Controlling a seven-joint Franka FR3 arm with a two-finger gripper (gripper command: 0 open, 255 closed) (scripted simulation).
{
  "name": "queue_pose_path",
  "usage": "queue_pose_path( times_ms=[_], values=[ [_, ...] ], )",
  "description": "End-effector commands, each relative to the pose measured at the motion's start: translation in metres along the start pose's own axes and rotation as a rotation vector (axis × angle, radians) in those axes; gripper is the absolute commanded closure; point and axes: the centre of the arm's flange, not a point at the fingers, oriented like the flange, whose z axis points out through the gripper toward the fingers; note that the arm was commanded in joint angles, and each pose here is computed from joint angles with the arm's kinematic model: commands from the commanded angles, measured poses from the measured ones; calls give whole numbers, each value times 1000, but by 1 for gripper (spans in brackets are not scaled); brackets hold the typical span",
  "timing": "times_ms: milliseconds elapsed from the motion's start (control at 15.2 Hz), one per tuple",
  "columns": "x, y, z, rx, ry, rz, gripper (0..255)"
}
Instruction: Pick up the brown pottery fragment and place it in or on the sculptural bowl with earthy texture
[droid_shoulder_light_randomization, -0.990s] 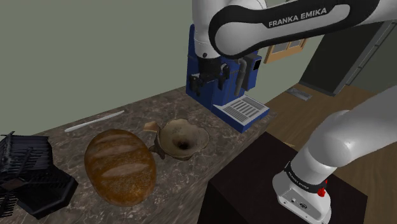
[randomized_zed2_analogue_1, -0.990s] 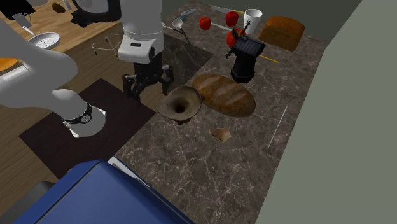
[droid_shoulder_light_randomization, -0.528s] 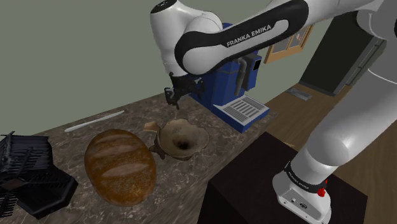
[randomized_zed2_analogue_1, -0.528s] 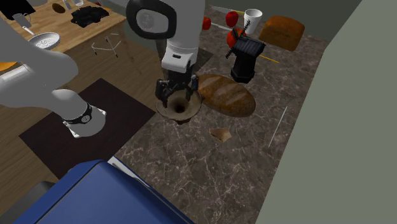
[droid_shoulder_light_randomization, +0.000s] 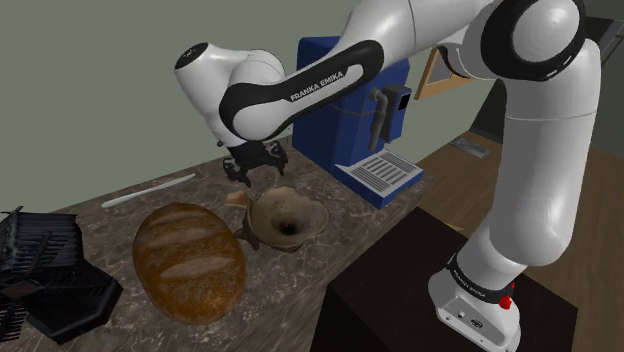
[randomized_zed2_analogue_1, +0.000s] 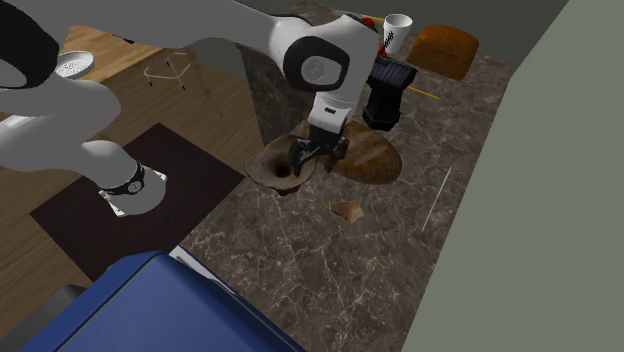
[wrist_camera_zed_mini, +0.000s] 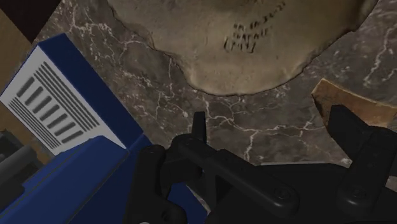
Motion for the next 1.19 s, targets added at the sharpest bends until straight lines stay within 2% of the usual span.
queue_pose_path(
  times_ms=[0,330,792,1122],
  values=[
    [5,-28,12,-27,-1,33,0],
    [21,-89,39,-81,-6,101,0],
    [20,-86,76,-81,-6,101,0],
    [20,-86,79,-81,-6,101,0]
  ],
)
